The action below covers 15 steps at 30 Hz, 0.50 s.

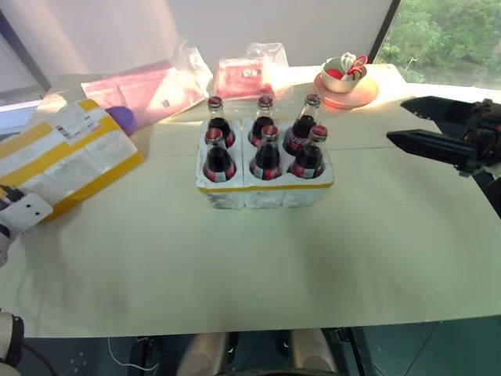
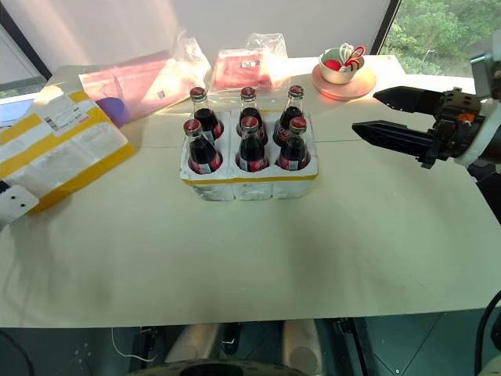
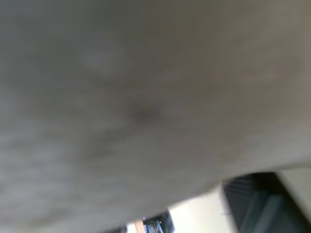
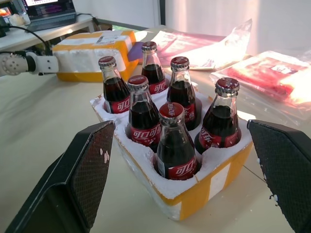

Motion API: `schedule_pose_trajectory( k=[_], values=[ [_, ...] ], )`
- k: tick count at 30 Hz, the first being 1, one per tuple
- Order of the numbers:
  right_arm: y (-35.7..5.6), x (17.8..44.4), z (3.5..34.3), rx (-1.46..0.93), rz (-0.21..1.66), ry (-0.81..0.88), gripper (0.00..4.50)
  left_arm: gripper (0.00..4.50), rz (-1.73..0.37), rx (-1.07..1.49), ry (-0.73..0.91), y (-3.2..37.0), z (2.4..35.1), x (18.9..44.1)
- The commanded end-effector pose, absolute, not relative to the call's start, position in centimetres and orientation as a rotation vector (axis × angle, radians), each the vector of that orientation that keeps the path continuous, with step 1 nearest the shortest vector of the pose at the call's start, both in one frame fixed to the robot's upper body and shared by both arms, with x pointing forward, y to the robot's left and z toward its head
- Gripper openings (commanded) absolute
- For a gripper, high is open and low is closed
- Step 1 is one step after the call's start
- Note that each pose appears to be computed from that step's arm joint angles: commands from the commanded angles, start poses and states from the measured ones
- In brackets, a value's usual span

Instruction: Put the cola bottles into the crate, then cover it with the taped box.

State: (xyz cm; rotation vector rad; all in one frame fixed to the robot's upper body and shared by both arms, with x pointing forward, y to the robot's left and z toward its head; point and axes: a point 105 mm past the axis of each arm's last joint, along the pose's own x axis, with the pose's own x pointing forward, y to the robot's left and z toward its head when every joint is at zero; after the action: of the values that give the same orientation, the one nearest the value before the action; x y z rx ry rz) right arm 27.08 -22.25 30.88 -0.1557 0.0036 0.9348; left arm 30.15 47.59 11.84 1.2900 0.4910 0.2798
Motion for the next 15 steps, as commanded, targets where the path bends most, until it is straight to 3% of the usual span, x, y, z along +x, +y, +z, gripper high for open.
schedule_pose_trajectory(
  k=[1, 2, 9, 15],
  values=[
    [-23.0, 26.3, 32.5, -0.192, 0.895, -0.057, 4.50, 0.66, 0.292, 1.284, 0.501, 47.8, 12.0, 30.1],
    [-23.1, 26.3, 32.5, -0.190, 0.892, -0.057, 4.50, 0.42, 0.297, 1.284, 0.501, 47.9, 12.1, 30.1],
    [-24.2, 26.1, 31.1, -0.162, 0.863, -0.004, 4.50, 0.42, 0.308, 1.284, 0.409, 47.4, 14.5, 31.1],
    [-25.6, 27.1, 30.7, -0.187, 0.769, -0.016, 4.50, 0.42, 0.304, 1.258, 0.157, 44.9, 20.3, 33.2]
  ],
)
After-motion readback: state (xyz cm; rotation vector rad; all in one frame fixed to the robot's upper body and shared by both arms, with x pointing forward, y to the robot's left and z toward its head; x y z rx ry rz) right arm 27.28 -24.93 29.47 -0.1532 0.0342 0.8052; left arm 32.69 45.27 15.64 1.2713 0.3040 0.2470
